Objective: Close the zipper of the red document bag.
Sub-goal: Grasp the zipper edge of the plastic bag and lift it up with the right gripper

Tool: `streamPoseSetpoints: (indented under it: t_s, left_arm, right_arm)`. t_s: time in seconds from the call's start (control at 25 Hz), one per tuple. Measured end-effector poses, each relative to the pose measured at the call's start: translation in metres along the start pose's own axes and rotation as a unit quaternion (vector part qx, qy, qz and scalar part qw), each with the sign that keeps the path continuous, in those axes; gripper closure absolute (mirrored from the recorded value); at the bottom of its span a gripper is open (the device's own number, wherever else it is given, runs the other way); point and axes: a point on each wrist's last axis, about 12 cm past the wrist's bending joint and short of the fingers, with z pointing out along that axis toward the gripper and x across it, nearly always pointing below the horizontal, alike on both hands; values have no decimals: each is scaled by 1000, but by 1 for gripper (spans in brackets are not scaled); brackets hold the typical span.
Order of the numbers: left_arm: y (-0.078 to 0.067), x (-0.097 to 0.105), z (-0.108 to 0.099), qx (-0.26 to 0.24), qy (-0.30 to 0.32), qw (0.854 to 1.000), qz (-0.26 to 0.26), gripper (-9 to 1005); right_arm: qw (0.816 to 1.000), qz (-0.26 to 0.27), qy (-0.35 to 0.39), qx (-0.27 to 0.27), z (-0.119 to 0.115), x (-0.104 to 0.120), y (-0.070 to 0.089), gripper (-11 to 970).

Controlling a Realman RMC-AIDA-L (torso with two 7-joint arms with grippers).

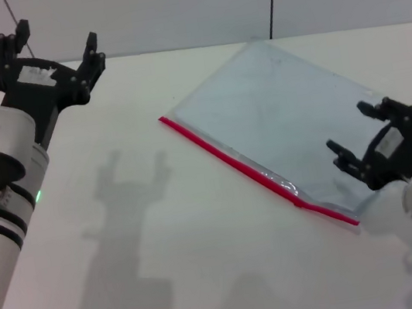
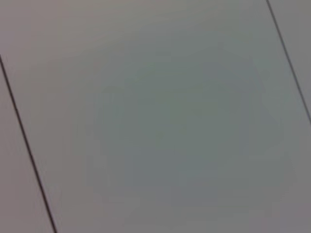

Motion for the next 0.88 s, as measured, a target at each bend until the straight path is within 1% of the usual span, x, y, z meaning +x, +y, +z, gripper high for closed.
streamPoseSetpoints:
  t_s: [0.12,0.24,0.44,0.68,0.88]
  left_arm:
    - [1,2,0,-6,6,1000,6,142]
    - [2,4,0,-9,12,1000,8,144]
    - [3,5,0,-11,15,1000,4,148]
    - [3,6,-1,-11,17,1000,4,151]
    - [4,7,0,-12,18,1000,6,155]
  right_arm:
    - [999,-25,18,-30,-3,0,0,301]
    - [995,-55,37,-77,-3,1,3,302]
    - [986,-71,65,-134,-7,1,2,303]
    - [978,-98,93,-162,-10,5,3,305]
    - [975,-97,103,-174,-5,8,5,306]
